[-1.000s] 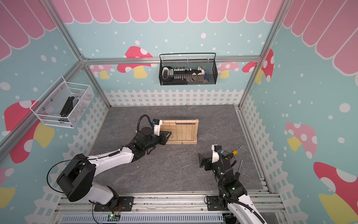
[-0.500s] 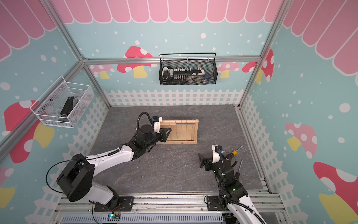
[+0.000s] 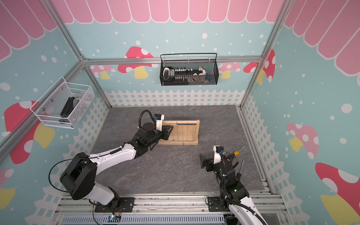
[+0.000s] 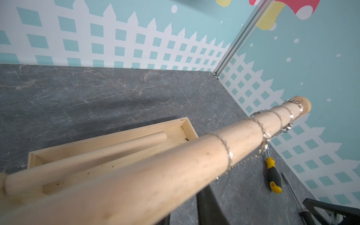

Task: Take the necklace off the jewelry display stand
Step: Take off the necklace from the stand.

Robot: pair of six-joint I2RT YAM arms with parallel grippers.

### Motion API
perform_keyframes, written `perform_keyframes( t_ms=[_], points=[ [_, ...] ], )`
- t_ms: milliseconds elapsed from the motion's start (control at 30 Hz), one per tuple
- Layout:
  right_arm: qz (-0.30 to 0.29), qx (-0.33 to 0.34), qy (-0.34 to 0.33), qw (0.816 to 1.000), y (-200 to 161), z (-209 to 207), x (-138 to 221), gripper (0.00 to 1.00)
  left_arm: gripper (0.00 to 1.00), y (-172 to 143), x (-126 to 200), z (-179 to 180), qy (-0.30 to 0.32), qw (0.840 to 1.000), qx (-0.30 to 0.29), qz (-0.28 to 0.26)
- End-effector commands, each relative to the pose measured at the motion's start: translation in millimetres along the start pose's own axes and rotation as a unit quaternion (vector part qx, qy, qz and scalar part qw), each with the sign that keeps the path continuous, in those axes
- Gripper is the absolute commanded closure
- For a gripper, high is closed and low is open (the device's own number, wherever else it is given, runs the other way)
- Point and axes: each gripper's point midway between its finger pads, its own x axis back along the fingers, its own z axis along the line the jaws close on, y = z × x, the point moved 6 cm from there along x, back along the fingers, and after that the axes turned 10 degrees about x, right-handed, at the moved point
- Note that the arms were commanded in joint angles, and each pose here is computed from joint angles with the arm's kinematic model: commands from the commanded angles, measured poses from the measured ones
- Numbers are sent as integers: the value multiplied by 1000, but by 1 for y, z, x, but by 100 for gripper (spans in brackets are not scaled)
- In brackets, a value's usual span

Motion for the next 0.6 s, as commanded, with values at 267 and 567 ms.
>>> perform_keyframes(
  t_ms=[267,567],
  points=[
    [-2,-4,-2,1000,-1,0,1,1,98,5,13,-8,-7,1000,-7,-22],
    [-2,-4,-2,1000,-1,0,1,1,94,28,47,-9,55,997,-31,-33]
  ],
)
